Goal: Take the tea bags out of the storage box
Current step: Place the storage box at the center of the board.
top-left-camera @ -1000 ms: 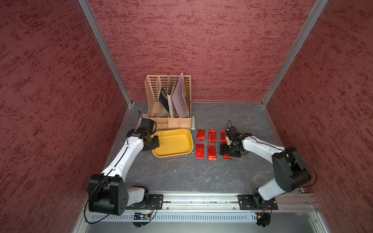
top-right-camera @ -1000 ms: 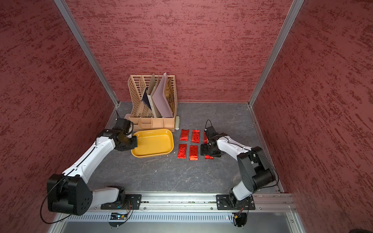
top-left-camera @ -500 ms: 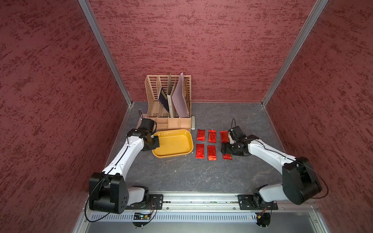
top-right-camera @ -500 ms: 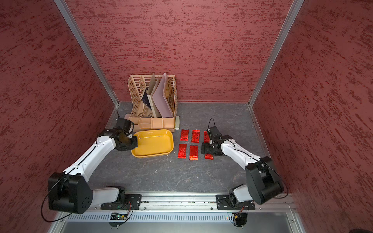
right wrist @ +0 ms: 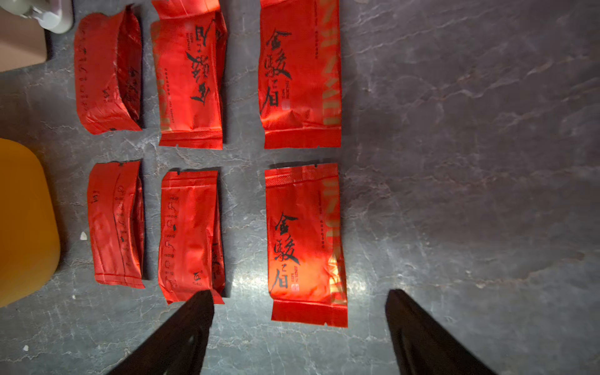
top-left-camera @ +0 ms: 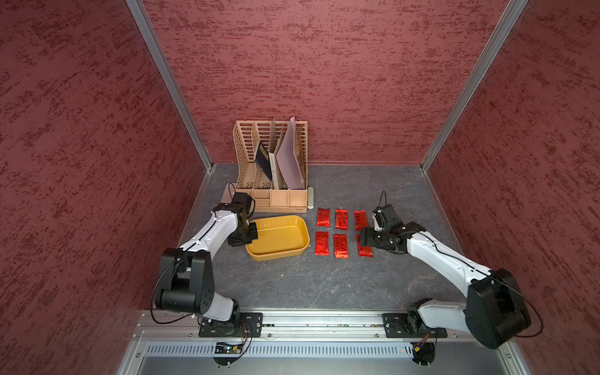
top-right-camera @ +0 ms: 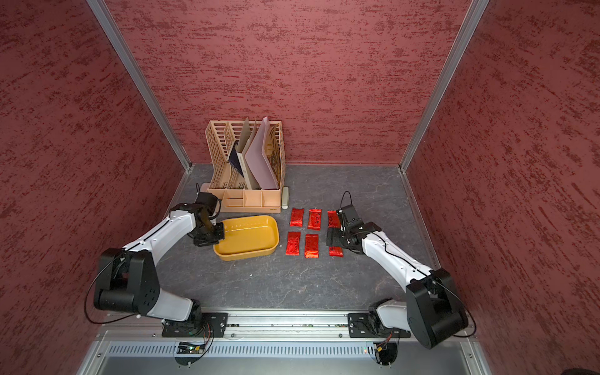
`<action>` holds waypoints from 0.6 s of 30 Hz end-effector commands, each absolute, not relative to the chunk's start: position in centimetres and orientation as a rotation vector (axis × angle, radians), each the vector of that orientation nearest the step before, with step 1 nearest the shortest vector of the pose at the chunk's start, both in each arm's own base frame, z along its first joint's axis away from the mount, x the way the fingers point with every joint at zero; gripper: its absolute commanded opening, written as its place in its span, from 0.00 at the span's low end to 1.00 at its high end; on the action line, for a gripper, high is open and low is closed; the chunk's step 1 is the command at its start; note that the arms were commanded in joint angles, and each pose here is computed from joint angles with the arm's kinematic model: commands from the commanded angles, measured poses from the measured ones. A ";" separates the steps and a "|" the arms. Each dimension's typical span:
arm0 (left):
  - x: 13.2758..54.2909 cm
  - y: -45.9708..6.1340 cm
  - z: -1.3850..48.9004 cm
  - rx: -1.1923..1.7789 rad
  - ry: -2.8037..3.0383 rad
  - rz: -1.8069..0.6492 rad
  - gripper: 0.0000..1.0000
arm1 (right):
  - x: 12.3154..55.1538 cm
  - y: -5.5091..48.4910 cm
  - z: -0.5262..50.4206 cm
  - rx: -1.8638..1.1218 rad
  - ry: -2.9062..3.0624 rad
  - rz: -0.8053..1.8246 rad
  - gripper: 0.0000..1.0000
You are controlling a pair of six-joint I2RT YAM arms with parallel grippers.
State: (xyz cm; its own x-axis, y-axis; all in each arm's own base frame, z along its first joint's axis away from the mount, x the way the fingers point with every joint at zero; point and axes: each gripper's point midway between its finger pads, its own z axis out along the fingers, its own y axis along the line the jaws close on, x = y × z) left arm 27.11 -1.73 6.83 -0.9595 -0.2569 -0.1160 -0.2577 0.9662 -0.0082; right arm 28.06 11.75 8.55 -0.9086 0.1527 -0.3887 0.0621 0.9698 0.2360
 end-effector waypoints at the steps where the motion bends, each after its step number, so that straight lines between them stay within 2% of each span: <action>1: 27.6 -1.5 7.1 -0.427 2.997 0.008 0.01 | 28.9 11.7 10.2 0.185 2.642 0.332 0.89; 2: 27.5 -1.5 6.8 -0.436 3.006 0.007 0.06 | 28.9 11.7 10.5 0.188 2.635 0.339 0.90; 6: 27.4 -1.5 6.4 -0.447 3.026 0.013 0.11 | 29.3 11.0 12.3 0.228 2.594 0.317 0.95; 8: 27.3 -1.3 6.8 -0.454 3.007 0.025 0.22 | 29.6 11.0 13.5 0.231 2.562 0.326 0.95; 10: 27.4 -1.0 7.8 -0.458 2.965 0.034 0.28 | 29.9 10.7 14.9 0.250 2.519 0.318 0.96; 11: 27.4 -0.8 8.3 -0.462 2.941 0.045 0.33 | 30.1 10.5 15.6 0.260 2.494 0.311 0.96; 13: 27.6 -0.3 10.1 -0.459 2.878 0.072 0.55 | 30.5 9.8 17.3 0.290 2.431 0.286 0.95; 14: 27.7 -0.1 11.1 -0.459 2.843 0.090 0.62 | 30.7 9.4 17.9 0.310 2.404 0.278 0.95; 16: 27.9 0.7 14.3 -0.480 2.726 0.138 0.75 | 31.1 8.8 19.4 0.337 2.326 0.262 0.95; 18: 28.3 1.6 18.1 -0.556 2.550 0.140 0.83 | 31.5 7.6 20.2 0.362 2.248 0.211 0.95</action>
